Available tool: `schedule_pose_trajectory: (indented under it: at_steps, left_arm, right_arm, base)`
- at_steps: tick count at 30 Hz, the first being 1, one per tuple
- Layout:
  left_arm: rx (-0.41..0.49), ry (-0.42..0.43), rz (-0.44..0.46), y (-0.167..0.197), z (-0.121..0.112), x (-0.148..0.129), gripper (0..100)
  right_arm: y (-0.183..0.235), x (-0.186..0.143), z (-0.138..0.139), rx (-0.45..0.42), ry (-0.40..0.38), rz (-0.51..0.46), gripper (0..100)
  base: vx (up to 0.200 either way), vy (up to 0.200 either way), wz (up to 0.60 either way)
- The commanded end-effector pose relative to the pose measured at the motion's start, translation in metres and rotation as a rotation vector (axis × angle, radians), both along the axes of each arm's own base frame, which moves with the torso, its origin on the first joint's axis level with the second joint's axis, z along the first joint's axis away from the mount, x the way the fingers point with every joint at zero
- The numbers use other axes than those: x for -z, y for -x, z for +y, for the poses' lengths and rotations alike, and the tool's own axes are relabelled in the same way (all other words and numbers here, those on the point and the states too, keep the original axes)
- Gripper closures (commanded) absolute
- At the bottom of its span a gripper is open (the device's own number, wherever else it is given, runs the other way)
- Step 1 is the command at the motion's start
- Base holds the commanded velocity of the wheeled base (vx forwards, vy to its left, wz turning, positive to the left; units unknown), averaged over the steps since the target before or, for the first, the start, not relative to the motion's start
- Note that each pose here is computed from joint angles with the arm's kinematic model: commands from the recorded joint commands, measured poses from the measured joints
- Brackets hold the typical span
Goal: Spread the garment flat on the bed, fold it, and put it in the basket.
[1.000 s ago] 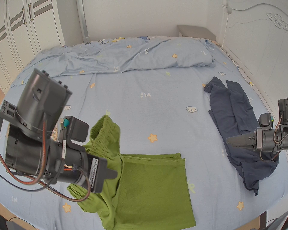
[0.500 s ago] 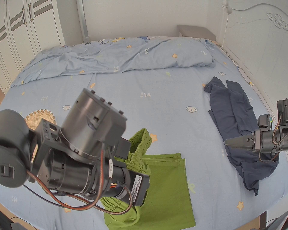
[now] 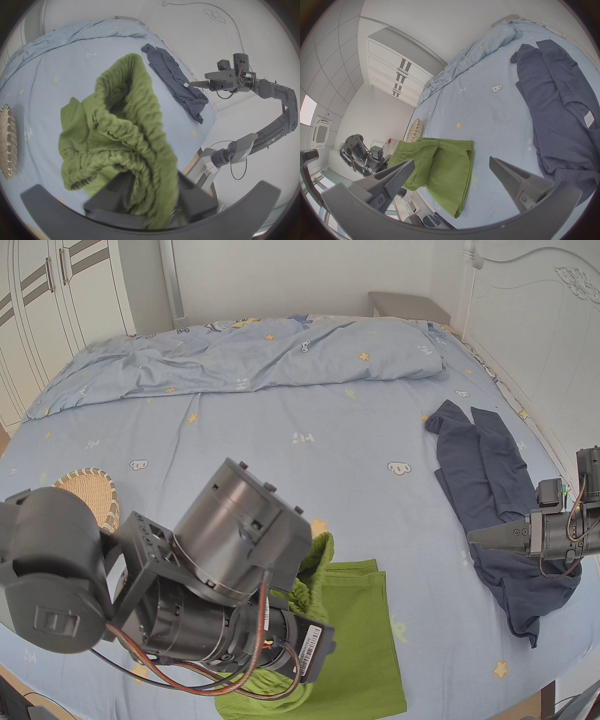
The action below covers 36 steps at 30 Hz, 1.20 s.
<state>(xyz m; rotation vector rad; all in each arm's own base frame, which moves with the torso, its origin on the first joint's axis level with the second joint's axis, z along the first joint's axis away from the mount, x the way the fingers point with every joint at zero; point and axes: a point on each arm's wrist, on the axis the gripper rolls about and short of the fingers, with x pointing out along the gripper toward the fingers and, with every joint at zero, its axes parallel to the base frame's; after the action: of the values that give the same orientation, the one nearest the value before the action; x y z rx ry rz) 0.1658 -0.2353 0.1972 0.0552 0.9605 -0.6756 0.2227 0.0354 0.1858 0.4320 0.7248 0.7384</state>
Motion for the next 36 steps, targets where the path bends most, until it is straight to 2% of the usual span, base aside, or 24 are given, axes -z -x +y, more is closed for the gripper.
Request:
schedule_pose_trajectory:
  at_steps: [1,3,6,11,13,15,16,18,21,25,26,28,32,36]
  left_arm:
    - [0.012,0.004,0.006,-0.001,-0.013,0.010,0]
    - [0.008,0.022,0.010,0.001,-0.017,0.012,0]
    - [-0.011,0.128,0.001,0.006,-0.028,0.011,0]
    - [-0.032,0.218,-0.015,0.004,-0.027,0.009,0]
    - [-0.085,0.260,-0.003,-0.003,-0.020,0.006,0]
    - [-0.085,0.260,-0.003,-0.003,-0.020,0.006,0]
    - [-0.161,0.291,0.043,-0.023,0.004,0.007,0]
    - [-0.199,0.337,0.089,-0.041,0.031,0.005,0]
    - [-0.221,0.411,0.175,-0.058,0.070,0.005,0]
    - [-0.239,0.498,0.347,-0.059,0.126,0.036,0]
    - [-0.239,0.501,0.352,-0.059,0.128,0.037,0]
    - [-0.263,0.529,0.392,-0.056,0.150,0.060,0]
    - [-0.300,0.513,0.357,-0.059,0.174,0.096,0]
    - [-0.324,0.505,0.374,-0.070,0.179,0.117,0]
  right_arm:
    - [0.000,0.000,0.000,0.000,0.000,0.000,0]
    - [0.000,0.000,0.000,-0.002,0.000,0.000,0]
    - [0.000,0.000,0.000,-0.002,0.000,0.000,0]
    - [-0.001,0.000,0.000,0.000,0.000,-0.002,0]
    - [-0.001,-0.001,0.000,0.000,0.000,-0.003,0]
    - [-0.001,-0.001,0.000,0.000,0.000,-0.003,0]
    - [0.000,-0.001,0.000,0.000,-0.001,-0.005,0]
    - [0.001,-0.003,0.000,-0.001,-0.002,-0.012,0]
    - [0.002,-0.004,0.000,-0.001,-0.002,-0.015,0]
    - [0.003,-0.004,0.000,-0.003,-0.003,-0.018,0]
    - [0.003,-0.004,0.000,-0.003,-0.003,-0.018,0]
    - [0.004,-0.005,0.000,-0.003,-0.003,-0.023,0]
    - [0.006,-0.005,0.004,-0.021,-0.003,-0.022,0]
    - [0.007,-0.006,0.004,-0.022,-0.004,-0.027,0]
  base:
    - [0.000,0.000,0.00]
    - [0.000,0.000,0.00]
    - [0.000,0.000,0.00]
    - [0.000,0.000,0.00]
    - [0.000,0.000,0.00]
    - [0.000,0.000,0.00]
    - [0.000,0.000,0.00]
    - [0.000,0.000,0.00]
    - [0.000,0.000,0.00]
    - [0.000,0.000,0.00]
    - [0.000,0.000,0.00]
    - [0.000,0.000,0.00]
    - [0.000,0.000,0.00]
    - [0.000,0.000,0.00]
